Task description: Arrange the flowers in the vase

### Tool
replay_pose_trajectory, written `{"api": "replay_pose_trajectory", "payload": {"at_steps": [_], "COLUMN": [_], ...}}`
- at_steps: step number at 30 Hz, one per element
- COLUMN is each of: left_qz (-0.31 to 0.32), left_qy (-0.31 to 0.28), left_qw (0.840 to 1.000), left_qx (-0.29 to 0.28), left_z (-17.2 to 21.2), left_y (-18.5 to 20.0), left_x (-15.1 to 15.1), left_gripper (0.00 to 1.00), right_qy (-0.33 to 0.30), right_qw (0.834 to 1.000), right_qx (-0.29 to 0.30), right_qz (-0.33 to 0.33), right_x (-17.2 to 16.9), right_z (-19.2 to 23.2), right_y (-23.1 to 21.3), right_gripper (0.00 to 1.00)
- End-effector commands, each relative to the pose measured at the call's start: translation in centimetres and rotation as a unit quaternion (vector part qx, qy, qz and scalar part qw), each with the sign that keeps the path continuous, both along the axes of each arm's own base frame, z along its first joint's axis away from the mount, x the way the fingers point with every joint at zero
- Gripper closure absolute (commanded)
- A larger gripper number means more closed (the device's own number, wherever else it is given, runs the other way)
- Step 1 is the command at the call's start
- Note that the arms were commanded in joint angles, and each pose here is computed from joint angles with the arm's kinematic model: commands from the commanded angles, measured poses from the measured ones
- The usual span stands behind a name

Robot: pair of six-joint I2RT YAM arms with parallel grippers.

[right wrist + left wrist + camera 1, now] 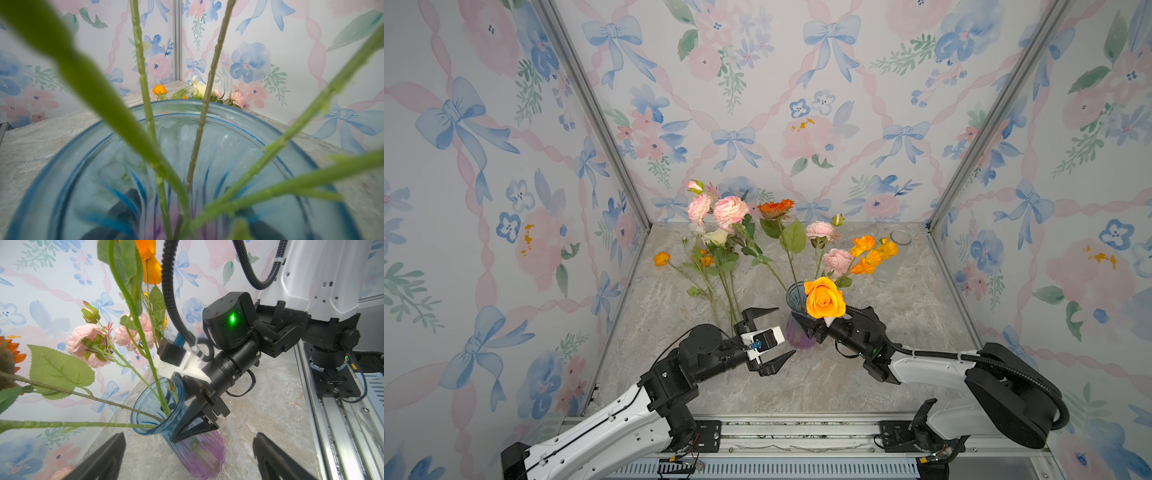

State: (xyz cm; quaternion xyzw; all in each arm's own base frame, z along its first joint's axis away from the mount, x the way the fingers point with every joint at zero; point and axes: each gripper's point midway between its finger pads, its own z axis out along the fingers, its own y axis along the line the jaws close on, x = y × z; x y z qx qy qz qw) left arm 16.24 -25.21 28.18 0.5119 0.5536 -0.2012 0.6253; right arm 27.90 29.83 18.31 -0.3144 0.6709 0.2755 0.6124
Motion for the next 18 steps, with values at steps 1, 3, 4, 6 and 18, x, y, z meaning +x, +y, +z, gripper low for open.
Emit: {"api": "replay_pose_trajectory", "payload": {"at_steps": [1, 3, 4, 6, 18], "left_qz": [0.008, 0.009, 0.011, 0.012, 0.026], "left_qy": [-0.011, -0.011, -0.012, -0.012, -0.029], "left_qw": [1.000, 1.000, 1.000, 1.000, 0.999], "left_qx": [0.000, 0.001, 0.001, 0.001, -0.021], "left_z": [0.0, -0.1, 0.0, -0.1, 0.8], "left_y": [0.3, 0.3, 0.3, 0.3, 0.9], "left_x": [0.3, 0.4, 0.4, 0.5, 0.7], "left_gripper": [0.02, 0.02, 0.02, 0.02, 0.02], "right_qy": [-0.050, -0.053, -0.055, -0.058, -0.075], "right_qw": [0.998, 0.997, 0.997, 0.997, 0.993], "right_qx": [0.048, 0.050, 0.051, 0.058, 0.089], "right_qz": [-0.003, 0.001, 0.000, -0.002, -0.005], "right_x": [0.0, -0.2, -0.2, -0.2, -0.5], "right_z": [3.6, 3.7, 3.7, 4.0, 6.3], "right_y": [0.1, 0.2, 0.2, 0.1, -0.4], "right_gripper": [0.41, 0.44, 0.46, 0.49, 0.59]}}
